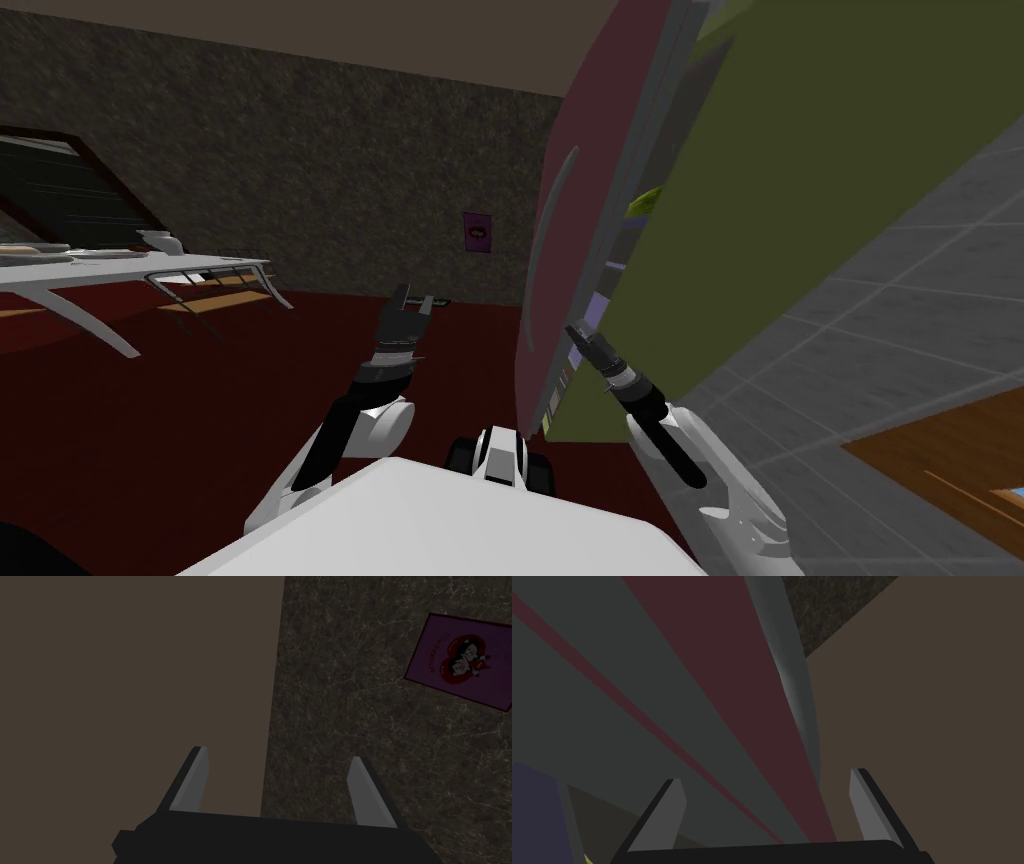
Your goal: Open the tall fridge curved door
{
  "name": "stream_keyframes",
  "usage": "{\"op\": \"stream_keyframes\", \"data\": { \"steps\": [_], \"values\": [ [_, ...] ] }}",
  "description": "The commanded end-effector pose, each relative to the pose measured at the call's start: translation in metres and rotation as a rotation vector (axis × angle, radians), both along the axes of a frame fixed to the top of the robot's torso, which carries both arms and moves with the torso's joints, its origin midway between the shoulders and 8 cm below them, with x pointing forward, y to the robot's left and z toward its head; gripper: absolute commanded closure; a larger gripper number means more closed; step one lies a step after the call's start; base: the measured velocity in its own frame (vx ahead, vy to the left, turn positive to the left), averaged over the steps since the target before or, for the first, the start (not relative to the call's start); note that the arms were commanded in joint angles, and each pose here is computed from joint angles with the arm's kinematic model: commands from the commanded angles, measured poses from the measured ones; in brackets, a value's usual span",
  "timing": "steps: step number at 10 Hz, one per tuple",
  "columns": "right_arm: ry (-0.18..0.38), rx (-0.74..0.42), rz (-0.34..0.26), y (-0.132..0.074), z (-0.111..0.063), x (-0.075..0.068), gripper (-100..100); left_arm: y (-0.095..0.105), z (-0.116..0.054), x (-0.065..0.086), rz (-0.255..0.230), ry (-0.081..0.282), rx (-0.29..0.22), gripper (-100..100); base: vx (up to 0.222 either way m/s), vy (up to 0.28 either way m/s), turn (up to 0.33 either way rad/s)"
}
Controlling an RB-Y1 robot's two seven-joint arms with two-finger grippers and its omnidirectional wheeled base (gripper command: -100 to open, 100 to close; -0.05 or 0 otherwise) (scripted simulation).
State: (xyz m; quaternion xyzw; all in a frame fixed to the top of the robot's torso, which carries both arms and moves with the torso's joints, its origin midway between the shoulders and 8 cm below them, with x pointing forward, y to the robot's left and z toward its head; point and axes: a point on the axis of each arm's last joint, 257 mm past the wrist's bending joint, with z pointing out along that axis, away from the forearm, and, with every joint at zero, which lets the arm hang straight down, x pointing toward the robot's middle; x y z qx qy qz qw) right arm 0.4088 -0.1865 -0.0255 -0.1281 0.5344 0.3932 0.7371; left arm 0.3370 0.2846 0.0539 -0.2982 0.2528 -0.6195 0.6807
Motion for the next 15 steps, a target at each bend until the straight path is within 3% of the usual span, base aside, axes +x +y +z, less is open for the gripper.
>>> {"op": "stream_keyframes", "data": {
  "steps": [1,8,11,12,15],
  "values": [
    [-0.032,-0.154,-0.013,-0.001,-0.01,0.016,-100,0.0,0.0,0.0,0.0,0.0,0.0,0,-0.02,0.065,0.129],
    [-0.115,-0.548,-0.059,-0.02,-0.034,0.048,-100,0.0,0.0,0.0,0.0,0.0,0.0,0,-0.045,0.056,0.109],
    [-0.162,-0.741,-0.097,-0.042,-0.038,0.07,-100,0.0,0.0,0.0,0.0,0.0,0.0,0,-0.054,0.052,0.134],
    [-0.167,-0.789,-0.102,-0.047,-0.041,0.071,-100,0.0,0.0,0.0,0.0,0.0,0.0,0,-0.043,0.035,0.082],
    [-0.209,-0.984,-0.152,-0.079,-0.04,0.094,-100,0.0,0.0,0.0,0.0,0.0,0.0,0,-0.042,0.063,0.136]
  ]
}}
